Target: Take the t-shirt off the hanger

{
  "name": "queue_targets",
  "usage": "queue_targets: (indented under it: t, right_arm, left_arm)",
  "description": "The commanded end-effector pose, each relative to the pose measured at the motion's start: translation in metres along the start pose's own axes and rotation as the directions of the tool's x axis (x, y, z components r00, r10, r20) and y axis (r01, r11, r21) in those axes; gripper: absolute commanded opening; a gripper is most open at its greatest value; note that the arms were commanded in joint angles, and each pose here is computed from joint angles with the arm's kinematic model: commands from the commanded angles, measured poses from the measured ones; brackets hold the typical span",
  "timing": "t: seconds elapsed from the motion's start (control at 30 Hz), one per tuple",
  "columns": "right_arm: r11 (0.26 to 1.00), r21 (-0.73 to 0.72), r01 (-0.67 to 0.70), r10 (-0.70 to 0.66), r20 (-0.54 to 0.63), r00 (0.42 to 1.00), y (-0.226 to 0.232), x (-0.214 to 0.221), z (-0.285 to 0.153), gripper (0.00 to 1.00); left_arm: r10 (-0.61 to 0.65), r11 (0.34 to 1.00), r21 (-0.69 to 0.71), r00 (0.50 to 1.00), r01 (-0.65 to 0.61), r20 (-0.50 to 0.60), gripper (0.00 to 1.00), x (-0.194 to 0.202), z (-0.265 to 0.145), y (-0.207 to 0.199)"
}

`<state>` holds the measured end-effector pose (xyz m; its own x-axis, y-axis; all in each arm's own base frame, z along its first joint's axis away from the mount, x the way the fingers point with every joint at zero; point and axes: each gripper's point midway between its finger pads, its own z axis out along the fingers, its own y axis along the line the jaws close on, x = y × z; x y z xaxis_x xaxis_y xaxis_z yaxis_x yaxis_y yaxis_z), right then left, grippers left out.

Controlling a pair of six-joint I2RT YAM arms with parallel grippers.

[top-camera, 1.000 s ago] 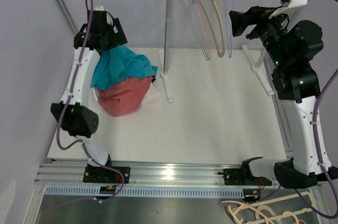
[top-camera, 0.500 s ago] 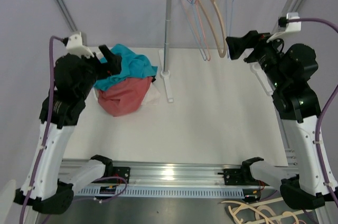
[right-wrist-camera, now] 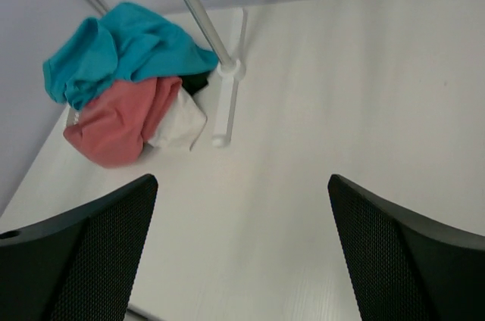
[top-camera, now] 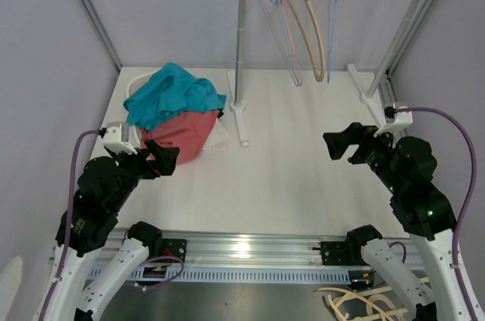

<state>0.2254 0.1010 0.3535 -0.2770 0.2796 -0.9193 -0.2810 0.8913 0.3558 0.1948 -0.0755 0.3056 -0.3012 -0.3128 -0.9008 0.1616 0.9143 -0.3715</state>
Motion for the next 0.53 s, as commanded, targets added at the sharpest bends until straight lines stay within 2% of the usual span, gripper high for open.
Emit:
queue_targets:
  t: [0.0,0.3,0.5]
  right_arm:
    - [0.999,-0.024,-0.039,0.038,-0.048,0.998,0.000,0.025,-0.013,0.99]
    - [0.999,0.038,-0.011,0.015,-0.111,0.994,-0.018,0.054,-0.018,0.99]
    - [0.999,0.032,-0.009,0.012,-0.094,0.996,-0.019,0.054,-0.017,1.00]
  left_arm:
    - [-0.010,0.999,0.039,0.999,0.012,-0.042,1.00,0.023,-0.004,-0.001]
    - [0.017,0.999,0.032,1.000,-0.016,-0.017,0.99,0.021,-0.009,0.004]
    - [0.020,0.999,0.038,0.999,-0.019,-0.038,0.99,0.024,-0.005,0.002]
